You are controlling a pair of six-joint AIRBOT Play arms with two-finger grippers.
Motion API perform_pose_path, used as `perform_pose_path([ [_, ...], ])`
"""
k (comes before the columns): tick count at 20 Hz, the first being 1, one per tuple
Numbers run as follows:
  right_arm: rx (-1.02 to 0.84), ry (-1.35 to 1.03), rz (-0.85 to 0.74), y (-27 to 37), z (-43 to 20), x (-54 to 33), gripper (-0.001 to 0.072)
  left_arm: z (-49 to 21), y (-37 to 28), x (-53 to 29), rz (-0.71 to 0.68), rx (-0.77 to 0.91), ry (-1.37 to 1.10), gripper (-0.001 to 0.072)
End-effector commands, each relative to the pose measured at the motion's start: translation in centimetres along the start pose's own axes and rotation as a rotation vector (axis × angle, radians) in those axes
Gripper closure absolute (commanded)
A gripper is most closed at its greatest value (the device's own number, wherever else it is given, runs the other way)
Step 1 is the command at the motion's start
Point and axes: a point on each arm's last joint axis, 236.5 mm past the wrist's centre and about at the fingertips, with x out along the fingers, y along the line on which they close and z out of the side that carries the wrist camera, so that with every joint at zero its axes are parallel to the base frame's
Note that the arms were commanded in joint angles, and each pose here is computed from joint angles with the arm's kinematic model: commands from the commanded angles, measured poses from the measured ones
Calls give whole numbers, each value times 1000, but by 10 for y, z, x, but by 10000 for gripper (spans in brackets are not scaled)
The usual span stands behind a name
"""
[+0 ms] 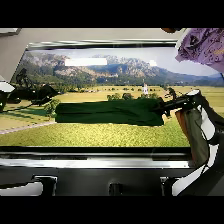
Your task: Fold the clothes and pants, and hang the long-sleeved shirts on hangers.
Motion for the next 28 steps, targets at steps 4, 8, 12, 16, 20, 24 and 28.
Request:
perform_pose_path([
  [4,-26,-80,-46,34,2,-29,679,-8,-23,12,-25,23,12,531],
  [8,-67,-153,-129,64,-15,-76,679,-27,-72,55,-70,44,20,692],
  [12,-88,-235,-218,81,-31,-116,678,-76,-146,111,-198,20,80,692],
  [16,-108,-331,-272,98,-43,-149,678,-135,-200,150,-245,110,188,692],
  [20,-109,-356,-303,109,-55,-169,678,-182,-261,177,-336,139,279,692],
  [24,-98,-371,-305,121,-57,-181,678,-226,-316,200,-410,171,362,692],
  [28,-56,-373,-299,121,-58,-181,678,-267,-357,217,-468,146,429,692],
])
